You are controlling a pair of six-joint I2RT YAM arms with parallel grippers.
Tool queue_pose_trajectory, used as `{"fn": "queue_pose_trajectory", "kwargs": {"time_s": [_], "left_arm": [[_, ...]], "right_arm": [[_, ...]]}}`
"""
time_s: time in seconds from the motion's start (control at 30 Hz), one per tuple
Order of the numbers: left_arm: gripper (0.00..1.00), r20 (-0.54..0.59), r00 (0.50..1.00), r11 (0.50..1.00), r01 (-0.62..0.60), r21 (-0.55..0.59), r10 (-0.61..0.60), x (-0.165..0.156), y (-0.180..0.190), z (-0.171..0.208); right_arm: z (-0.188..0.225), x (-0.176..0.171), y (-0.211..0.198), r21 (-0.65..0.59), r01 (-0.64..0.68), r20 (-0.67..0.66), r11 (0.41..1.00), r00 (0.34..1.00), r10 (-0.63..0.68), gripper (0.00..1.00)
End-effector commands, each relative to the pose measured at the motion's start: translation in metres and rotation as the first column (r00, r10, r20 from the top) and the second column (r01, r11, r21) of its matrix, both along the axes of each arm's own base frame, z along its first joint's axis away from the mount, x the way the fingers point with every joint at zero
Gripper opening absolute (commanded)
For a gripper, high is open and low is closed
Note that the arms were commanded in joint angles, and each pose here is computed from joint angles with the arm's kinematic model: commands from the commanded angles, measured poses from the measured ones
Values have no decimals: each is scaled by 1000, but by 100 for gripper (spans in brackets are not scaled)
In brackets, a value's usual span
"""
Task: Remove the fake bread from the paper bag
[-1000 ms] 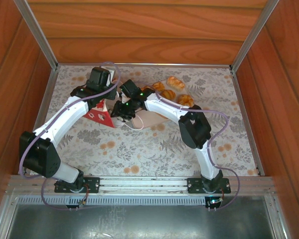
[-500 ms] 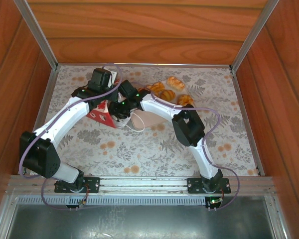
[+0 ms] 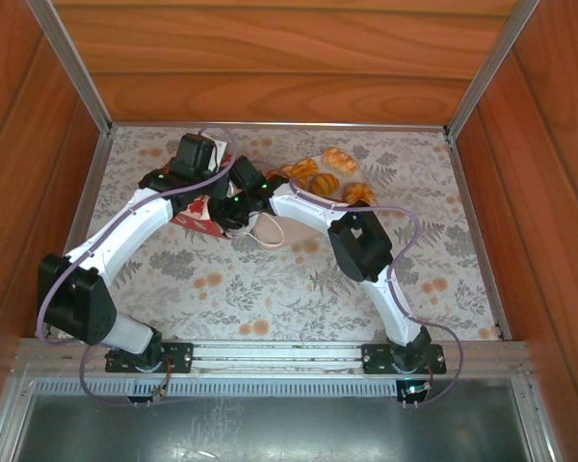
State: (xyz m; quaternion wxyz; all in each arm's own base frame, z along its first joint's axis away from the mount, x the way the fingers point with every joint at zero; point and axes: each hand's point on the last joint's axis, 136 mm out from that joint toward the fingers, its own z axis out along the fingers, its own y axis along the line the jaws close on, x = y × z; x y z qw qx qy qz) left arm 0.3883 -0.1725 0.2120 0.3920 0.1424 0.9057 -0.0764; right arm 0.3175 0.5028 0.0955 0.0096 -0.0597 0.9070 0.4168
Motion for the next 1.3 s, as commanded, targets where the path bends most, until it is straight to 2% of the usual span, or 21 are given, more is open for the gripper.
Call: {"fn": "queue_pose_trajectory", "kwargs": {"time_s": [0.0,0.2,0.3,0.53,0.7,1.27], "left_arm": [[0,39,996,994,85,-64,-82,-12,-19,21],[0,52,998,999,45,-15,-44,-11,-7,18],[0,60,997,999,36,22,-38,-10,0,15],[0,92,996,994,8,106,-18,-3,16,15],[0,101,995,990,6,138,-20,-1,20,11],[0,103,995,984,-5,178,-13,-1,26,1]], "right_arm": [[-5,19,-2,6,54,33,999,998,-54,35],[2,18,-10,3,53,55,999,997,-53,7],[14,14,-12,15,23,82,1000,996,-25,0],[43,-5,-31,36,-24,145,999,989,18,0],[45,-26,-51,35,-49,146,998,988,43,0],[66,-52,-76,15,-105,179,994,979,100,0]]}}
